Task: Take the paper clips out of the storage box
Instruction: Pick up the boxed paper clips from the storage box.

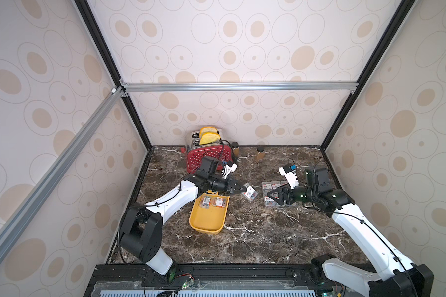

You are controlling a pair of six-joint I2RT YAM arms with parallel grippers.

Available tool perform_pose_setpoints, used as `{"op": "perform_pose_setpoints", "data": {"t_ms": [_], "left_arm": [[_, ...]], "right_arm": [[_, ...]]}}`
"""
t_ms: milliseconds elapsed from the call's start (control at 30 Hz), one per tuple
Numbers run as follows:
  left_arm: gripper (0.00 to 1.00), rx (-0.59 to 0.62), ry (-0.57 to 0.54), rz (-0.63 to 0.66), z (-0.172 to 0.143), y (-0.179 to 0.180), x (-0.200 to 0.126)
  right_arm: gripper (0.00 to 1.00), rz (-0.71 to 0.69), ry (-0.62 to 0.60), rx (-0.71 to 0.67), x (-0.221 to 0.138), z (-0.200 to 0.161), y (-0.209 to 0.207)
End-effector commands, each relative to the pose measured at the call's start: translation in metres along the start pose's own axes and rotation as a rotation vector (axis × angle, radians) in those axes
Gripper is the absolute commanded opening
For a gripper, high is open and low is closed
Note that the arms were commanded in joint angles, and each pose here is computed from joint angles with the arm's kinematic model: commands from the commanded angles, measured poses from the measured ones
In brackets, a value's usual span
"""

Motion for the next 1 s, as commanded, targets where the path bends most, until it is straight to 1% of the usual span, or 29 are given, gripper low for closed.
{"op": "perform_pose_setpoints", "data": {"t_ms": [0, 167, 333, 467, 600, 800, 967], "left_arm": [[0.08, 0.066, 0.005, -0.035, 0.007, -0.014, -0.007], [0.08, 0.054, 0.039, -0.049, 0.005, -0.013, -0.001], [0.08, 0.069, 0.071, -0.055, 0.003, -0.019, 0.004], [0.08, 0.073, 0.082, -0.061, 0.003, -0.021, 0.009], [0.08, 0.079, 0.094, -0.061, 0.004, -0.025, 0.015], [0.08, 0.087, 0.097, -0.056, 0.008, -0.028, 0.021], [0.08, 0.095, 0.099, -0.063, 0.009, -0.031, 0.024]], "right_arm": [[0.75, 0.003, -0.025, -0.056, -0.008, -0.001, 0.005], [0.75, 0.023, -0.042, -0.144, -0.014, -0.001, 0.012], [0.75, 0.035, -0.039, -0.219, -0.009, 0.001, 0.016], [0.75, 0.031, 0.004, -0.300, 0.006, 0.002, 0.025], [0.77, 0.028, 0.055, -0.373, 0.022, 0.001, 0.040], [0.82, 0.024, 0.091, -0.396, 0.041, -0.003, 0.054], [0.83, -0.058, 0.134, -0.431, 0.054, -0.008, 0.053]]}}
Point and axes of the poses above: each gripper's point midway between its finger pads, its own x axis out along the fingers, its own y axis along the line the jaws close on, z = x × y, the point moved 7 cm from there along -x, back along the fingers, and after that the axes turned 8 degrees about x, right-handed, at the moved point
